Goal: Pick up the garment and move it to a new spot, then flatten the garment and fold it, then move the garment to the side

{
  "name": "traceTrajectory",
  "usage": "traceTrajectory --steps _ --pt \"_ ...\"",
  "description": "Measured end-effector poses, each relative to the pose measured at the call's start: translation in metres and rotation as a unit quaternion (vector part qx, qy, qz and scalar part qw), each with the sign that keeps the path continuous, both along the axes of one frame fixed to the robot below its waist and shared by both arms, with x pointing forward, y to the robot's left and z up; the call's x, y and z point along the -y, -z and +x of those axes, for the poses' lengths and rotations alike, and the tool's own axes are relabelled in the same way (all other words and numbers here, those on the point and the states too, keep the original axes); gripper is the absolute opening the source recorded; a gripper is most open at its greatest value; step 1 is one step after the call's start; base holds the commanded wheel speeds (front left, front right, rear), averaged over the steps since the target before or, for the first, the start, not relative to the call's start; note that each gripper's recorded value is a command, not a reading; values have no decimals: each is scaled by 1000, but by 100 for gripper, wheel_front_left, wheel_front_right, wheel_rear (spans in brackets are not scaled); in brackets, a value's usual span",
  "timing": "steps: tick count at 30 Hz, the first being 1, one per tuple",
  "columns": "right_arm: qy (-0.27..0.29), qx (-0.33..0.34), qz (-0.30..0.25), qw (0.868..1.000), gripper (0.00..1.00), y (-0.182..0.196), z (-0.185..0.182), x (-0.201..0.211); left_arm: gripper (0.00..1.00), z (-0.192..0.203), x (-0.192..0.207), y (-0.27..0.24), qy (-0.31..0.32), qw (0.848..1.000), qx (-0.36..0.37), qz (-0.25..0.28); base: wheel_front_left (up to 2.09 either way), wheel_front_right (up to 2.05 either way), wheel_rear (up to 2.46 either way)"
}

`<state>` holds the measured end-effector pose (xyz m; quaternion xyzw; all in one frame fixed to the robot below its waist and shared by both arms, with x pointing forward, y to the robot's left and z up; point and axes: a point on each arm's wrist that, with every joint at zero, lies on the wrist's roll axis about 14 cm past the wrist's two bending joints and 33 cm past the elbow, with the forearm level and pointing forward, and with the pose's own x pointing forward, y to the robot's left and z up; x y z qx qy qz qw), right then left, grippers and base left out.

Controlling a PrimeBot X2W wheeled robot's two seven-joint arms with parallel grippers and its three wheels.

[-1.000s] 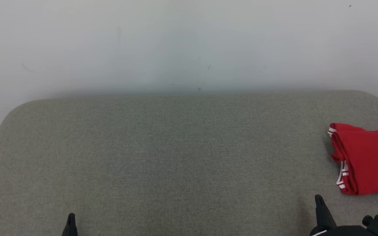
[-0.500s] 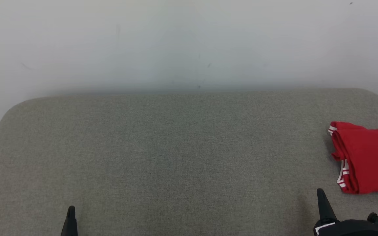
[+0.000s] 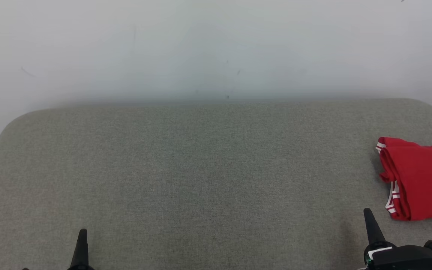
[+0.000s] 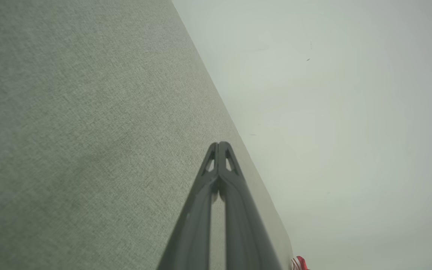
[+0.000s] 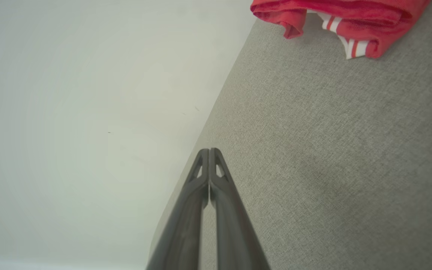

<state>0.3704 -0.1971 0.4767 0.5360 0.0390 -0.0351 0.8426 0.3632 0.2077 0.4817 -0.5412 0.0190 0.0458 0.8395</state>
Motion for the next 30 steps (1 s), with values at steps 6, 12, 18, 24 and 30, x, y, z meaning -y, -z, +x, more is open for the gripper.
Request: traceTrajectory --steps 6,12,18,24,30 --pt "2 5 29 1000 0 -3 2 1 0 4 1 -3 1 1000 6 -29 0 0 0" --pt "3 11 56 998 0 -7 5 1 0 6 2 -6 3 998 10 -57 0 0 0" --pt "4 16 83 996 0 -10 7 1 0 9 3 -7 5 997 14 -82 0 0 0" --pt "5 22 109 994 0 -13 9 1 0 12 4 -10 7 994 18 -105 0 0 0" --pt "6 27 133 991 0 -16 11 2 0 15 5 -13 10 991 23 -129 0 0 0"
